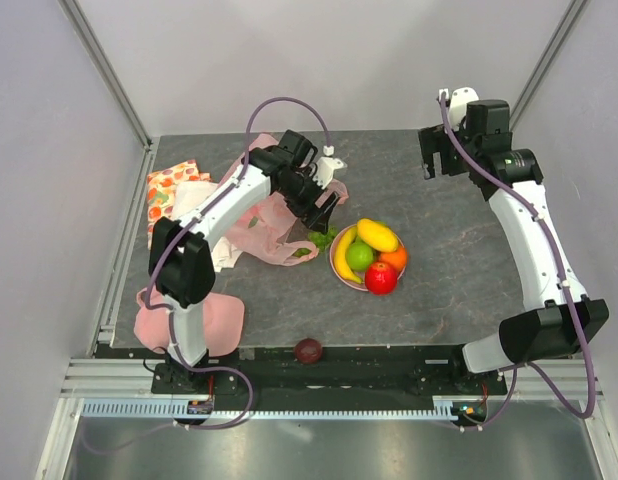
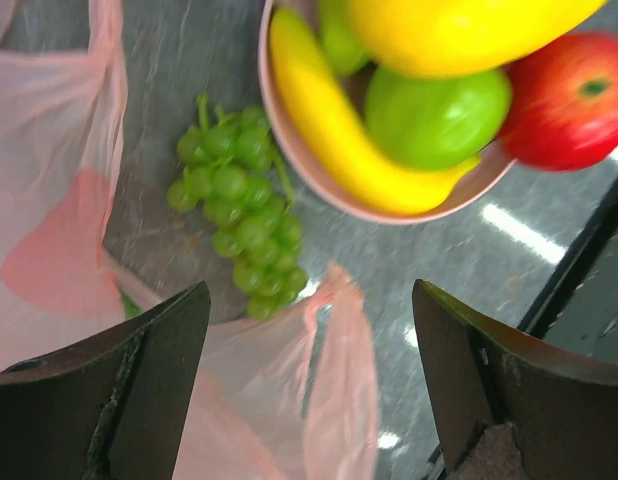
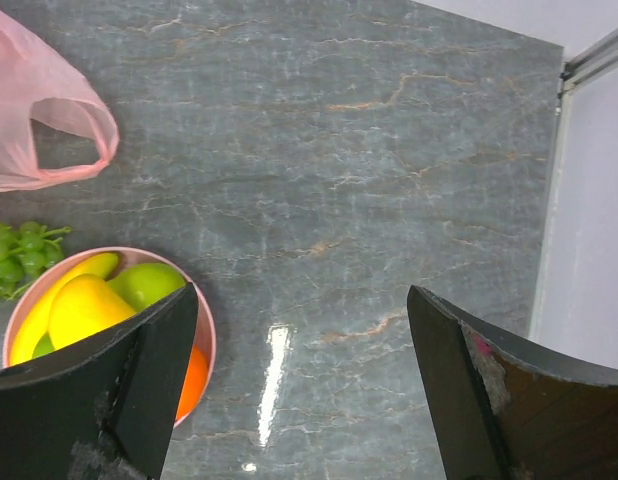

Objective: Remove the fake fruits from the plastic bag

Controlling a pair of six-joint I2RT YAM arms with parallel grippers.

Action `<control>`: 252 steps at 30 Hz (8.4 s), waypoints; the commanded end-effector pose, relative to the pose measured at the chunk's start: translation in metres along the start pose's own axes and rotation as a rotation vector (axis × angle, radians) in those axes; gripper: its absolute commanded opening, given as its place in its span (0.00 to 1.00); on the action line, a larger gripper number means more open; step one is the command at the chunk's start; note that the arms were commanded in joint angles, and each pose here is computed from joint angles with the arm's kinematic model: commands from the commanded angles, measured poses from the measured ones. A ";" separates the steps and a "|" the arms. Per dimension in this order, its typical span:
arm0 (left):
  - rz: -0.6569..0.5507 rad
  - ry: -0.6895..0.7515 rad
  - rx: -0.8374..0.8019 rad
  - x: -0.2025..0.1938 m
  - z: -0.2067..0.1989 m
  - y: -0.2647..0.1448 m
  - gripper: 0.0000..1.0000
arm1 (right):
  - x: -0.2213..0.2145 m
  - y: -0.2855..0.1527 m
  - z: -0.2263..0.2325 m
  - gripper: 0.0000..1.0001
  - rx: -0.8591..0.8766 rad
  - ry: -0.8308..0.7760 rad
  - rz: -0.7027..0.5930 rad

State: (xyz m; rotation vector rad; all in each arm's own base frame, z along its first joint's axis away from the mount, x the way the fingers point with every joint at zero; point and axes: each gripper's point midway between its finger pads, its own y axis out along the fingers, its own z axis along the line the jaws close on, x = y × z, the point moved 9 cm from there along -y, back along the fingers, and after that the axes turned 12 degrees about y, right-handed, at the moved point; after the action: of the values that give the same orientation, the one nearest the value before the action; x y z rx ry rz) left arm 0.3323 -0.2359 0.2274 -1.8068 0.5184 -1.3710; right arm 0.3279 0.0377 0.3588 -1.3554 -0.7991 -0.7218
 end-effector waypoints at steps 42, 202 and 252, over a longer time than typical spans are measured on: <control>-0.217 0.332 -0.191 -0.063 -0.113 -0.095 0.99 | -0.012 0.009 0.002 0.97 0.136 0.111 0.026; -0.288 1.185 -0.036 -0.024 -0.106 0.097 0.96 | -0.035 0.008 -0.005 0.98 0.161 0.116 0.080; 0.055 -0.070 0.109 -0.024 -0.007 0.023 0.87 | -0.001 0.013 -0.003 0.98 0.204 0.159 -0.007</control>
State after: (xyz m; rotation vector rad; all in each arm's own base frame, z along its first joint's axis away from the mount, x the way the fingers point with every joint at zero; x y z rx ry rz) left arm 0.3161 -0.2289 0.1901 -1.7119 0.4941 -1.3332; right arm 0.3321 0.0346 0.3401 -1.1407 -0.7065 -0.6920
